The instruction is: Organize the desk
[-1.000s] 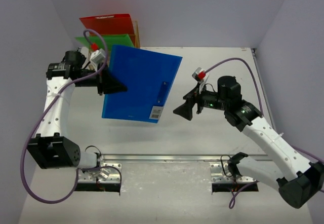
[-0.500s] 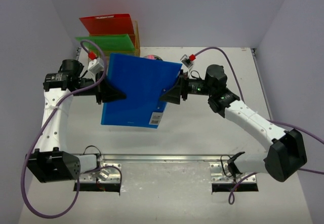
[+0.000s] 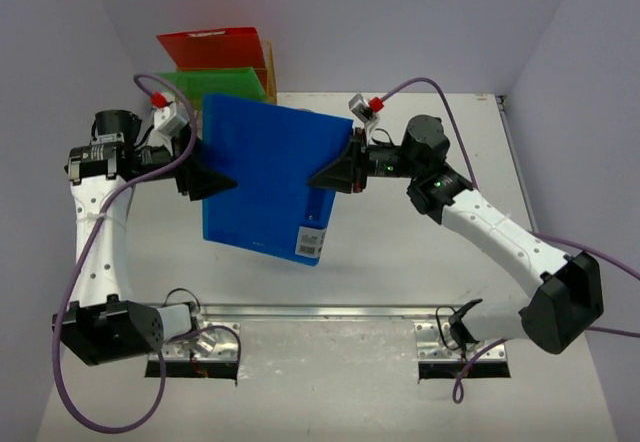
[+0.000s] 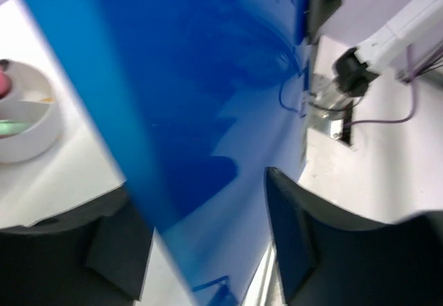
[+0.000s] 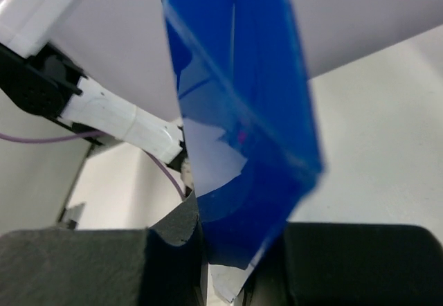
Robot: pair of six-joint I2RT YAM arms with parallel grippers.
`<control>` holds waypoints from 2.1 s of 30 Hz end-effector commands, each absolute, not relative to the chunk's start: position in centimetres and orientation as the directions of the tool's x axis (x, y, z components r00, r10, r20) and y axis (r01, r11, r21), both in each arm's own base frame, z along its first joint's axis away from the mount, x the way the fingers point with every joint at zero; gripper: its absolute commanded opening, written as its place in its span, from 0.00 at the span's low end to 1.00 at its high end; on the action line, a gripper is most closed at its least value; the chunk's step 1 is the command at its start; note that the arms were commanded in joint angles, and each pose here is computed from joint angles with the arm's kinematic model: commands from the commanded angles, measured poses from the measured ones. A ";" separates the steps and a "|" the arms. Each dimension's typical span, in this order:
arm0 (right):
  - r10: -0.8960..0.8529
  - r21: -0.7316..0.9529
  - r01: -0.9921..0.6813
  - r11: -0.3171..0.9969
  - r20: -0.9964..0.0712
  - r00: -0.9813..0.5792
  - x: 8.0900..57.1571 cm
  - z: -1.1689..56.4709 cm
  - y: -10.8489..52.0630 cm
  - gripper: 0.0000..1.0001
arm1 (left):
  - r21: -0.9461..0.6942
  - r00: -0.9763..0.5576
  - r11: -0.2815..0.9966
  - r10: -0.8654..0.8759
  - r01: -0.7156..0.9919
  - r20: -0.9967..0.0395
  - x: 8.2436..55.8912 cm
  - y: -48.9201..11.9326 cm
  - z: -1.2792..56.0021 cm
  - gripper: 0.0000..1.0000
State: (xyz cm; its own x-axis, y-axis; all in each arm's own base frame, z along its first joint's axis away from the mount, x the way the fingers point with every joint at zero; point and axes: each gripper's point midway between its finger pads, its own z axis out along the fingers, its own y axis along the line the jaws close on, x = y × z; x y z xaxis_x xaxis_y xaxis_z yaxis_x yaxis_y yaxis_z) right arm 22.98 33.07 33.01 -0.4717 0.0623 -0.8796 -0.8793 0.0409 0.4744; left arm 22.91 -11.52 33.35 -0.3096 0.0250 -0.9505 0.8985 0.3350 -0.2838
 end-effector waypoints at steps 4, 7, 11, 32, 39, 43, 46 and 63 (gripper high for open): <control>-0.037 -0.015 -0.999 0.038 -0.999 0.014 20.9 34.8 30.3 0.00 | 0.268 0.074 0.673 0.303 0.689 -0.950 28.3 -6.2 40.9 0.91; -0.109 -0.135 -0.988 0.075 -0.986 0.126 21.3 33.2 29.3 0.00 | 0.457 0.250 0.640 0.392 0.617 -0.886 27.6 -6.1 45.2 0.97; -0.183 -0.285 -0.949 0.136 -0.949 0.258 23.3 32.2 28.6 0.00 | 0.596 0.372 0.500 0.480 0.628 -0.795 26.0 -7.1 48.3 0.97; -0.312 -0.442 -0.882 0.163 -0.871 0.379 27.8 31.1 34.3 0.00 | 0.530 0.340 0.069 0.694 0.845 -0.634 22.8 -17.3 38.9 0.91; -0.321 -0.462 -0.873 0.157 -0.860 0.397 28.1 31.2 34.6 0.00 | 0.448 0.292 0.025 0.726 0.894 -0.623 22.4 -18.3 35.2 0.83; -0.390 -0.506 -0.849 0.150 -0.820 0.420 28.8 29.2 34.0 0.00 | 0.502 0.279 0.141 0.690 0.853 -0.668 24.3 -19.0 37.5 0.79; -0.434 -0.529 -0.834 0.153 -0.795 0.424 29.1 27.4 33.2 0.00 | 0.554 0.280 0.247 0.660 0.795 -0.697 25.7 -18.9 39.6 0.81; -0.398 -0.513 -0.839 0.179 -0.818 0.415 28.5 29.5 33.1 0.00 | 0.307 0.165 0.079 0.704 0.948 -0.691 21.4 -19.2 33.7 0.83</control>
State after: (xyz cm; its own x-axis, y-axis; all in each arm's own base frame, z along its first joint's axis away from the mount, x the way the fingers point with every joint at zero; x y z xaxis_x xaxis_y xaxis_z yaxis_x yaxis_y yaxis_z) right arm 28.21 31.90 21.98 0.3082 -0.5384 -0.7843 -0.8921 0.1227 -0.4348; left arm 23.17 -19.25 35.28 0.1611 0.6951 -0.7006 0.9244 0.1425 0.3539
